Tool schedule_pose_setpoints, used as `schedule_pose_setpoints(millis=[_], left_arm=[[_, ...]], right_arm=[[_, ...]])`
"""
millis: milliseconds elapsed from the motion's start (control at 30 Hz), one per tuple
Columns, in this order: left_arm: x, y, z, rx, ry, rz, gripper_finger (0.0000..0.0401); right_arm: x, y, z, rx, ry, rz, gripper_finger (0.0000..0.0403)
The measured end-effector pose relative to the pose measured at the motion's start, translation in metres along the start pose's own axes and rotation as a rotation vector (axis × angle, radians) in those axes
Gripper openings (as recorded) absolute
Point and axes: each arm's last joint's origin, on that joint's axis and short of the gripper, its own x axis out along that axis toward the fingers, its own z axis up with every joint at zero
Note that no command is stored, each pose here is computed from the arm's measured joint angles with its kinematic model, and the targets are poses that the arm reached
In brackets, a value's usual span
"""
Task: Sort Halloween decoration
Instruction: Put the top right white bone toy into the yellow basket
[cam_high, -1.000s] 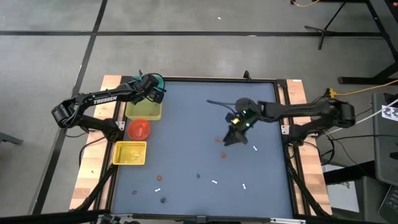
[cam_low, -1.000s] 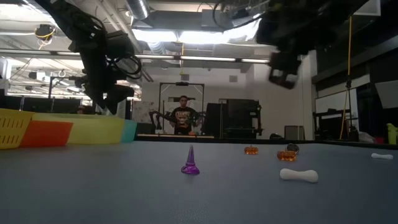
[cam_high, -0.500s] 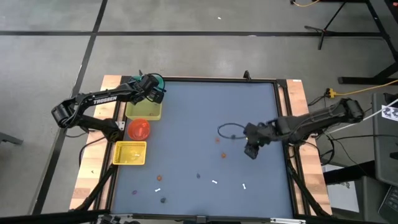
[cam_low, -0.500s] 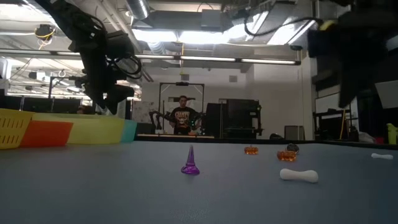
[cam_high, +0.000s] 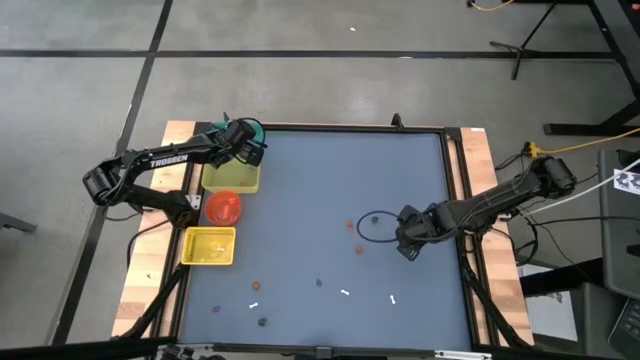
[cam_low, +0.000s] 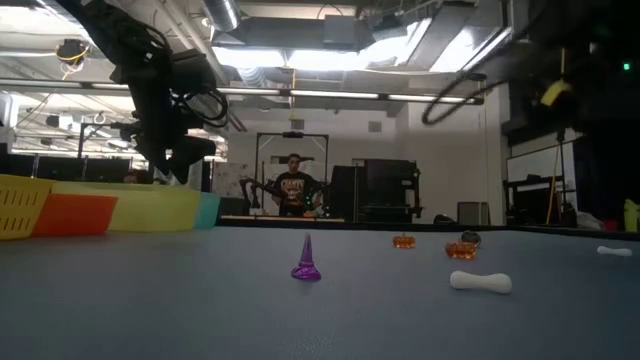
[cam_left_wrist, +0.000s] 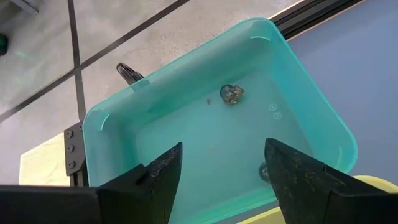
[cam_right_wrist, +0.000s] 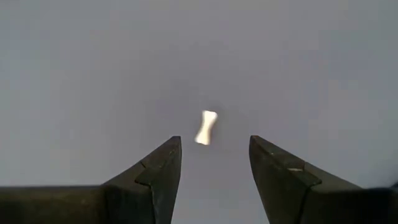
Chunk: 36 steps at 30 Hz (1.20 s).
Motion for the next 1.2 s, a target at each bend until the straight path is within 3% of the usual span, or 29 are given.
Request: schedule_pose_setpoints(millis=[100,767,1200], left_arm=[[0.0,0.0,0.0,0.0,0.0,0.0,0.0212],[0.0,0.0,0.0,0.0,0.001,-0.004,0.0212],[0.0,0.0,0.0,0.0,0.001,-0.004,0.0212]], right_arm=[[0.01,-0.002,-0.003,-0.004,0.026,-0.031,0.0188],[0.036,-0.005,-0.009,0.003,0.011,0.038,0.0185],[0.036,-0.004,-0.009,-0.004,0.022,0.051,0.0099]])
